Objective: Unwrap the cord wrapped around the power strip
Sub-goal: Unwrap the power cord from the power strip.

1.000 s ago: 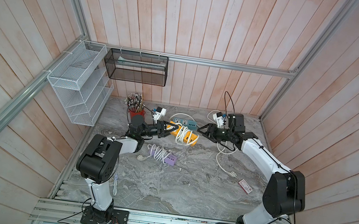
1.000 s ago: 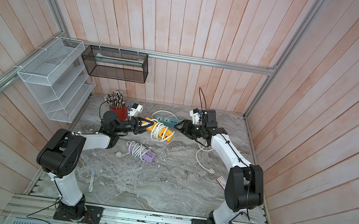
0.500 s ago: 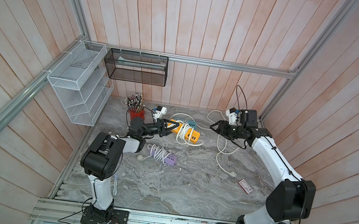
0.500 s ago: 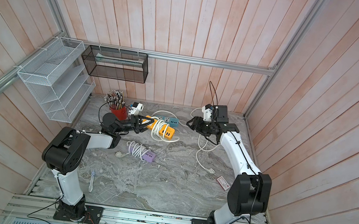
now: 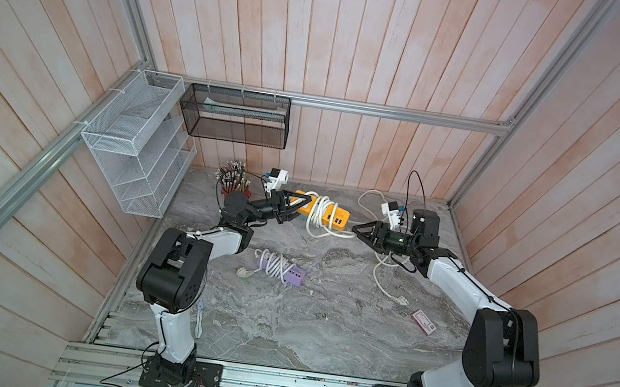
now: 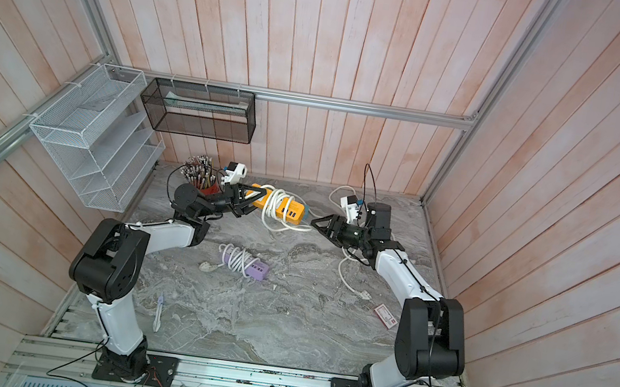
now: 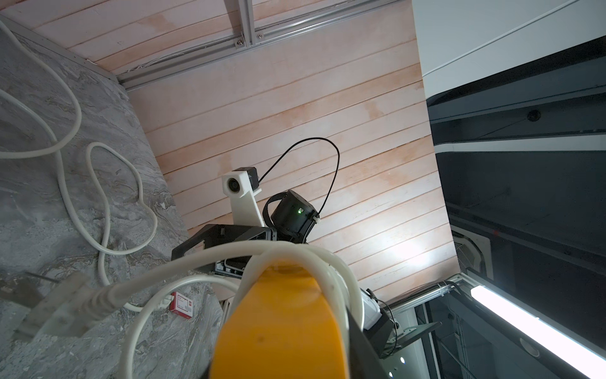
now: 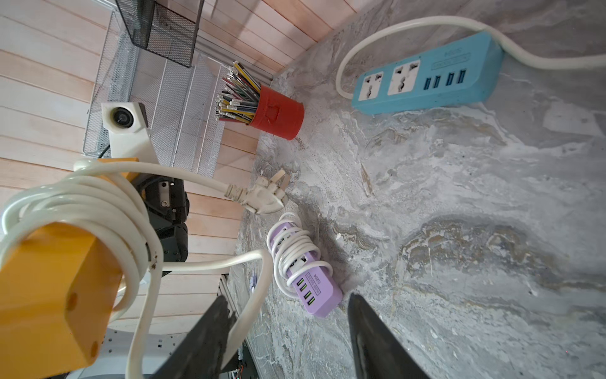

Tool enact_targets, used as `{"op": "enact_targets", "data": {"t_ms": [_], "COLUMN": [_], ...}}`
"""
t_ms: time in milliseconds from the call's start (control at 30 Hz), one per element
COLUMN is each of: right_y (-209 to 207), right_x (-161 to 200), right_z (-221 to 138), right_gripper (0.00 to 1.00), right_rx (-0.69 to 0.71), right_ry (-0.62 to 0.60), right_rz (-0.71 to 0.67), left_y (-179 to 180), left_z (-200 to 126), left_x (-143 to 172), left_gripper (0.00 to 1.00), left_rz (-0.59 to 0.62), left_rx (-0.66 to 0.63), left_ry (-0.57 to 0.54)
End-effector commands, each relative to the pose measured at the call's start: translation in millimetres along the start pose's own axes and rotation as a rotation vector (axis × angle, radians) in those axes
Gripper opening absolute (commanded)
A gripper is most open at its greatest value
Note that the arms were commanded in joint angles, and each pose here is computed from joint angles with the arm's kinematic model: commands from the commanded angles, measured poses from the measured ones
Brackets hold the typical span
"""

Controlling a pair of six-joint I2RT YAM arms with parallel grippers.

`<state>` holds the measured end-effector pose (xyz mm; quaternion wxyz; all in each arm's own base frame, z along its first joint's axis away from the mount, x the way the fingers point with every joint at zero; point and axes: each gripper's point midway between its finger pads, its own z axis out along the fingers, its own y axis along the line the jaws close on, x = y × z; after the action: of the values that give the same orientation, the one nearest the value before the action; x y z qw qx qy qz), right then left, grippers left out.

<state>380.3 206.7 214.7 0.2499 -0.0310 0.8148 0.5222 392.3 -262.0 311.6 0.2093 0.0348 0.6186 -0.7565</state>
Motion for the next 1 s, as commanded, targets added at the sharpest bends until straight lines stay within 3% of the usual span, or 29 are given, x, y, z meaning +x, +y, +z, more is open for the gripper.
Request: {"op": "enact_targets", "data": {"t_ms": [0,100,333,600,967], "right_y": [17,24,48,65,89], "right_x": [-21,-27,-24,-21,3], "right_z": [-1,8,32,28,43], "right_gripper": [0.59,0.59,0.59,0.59,0.58], "right_rx": [-0.051,-0.099,-0.098,-0.019,-0.075], "right_ry": [-0.054,-0.069,-0.084,-0.269,-0.382], "right_rz": [-0.137,-0.189,-0.462,-0.732,-0.92], "left_y": [-48,-53,-60,-64,-75], "left_z": [5,8,9,10,11], "left_x": [-7,-5,-4,-6,-8], "left_gripper": [0.0,0.0,0.0,0.0,0.0], "left_rz": [0.071,0.065,0.045,0.042,0.046], "left_rx": [0.062,0.057,0.067,0.069,0.097], "left_ry": [-0.023,-0.015,-0.021,-0.025,-0.036]}}
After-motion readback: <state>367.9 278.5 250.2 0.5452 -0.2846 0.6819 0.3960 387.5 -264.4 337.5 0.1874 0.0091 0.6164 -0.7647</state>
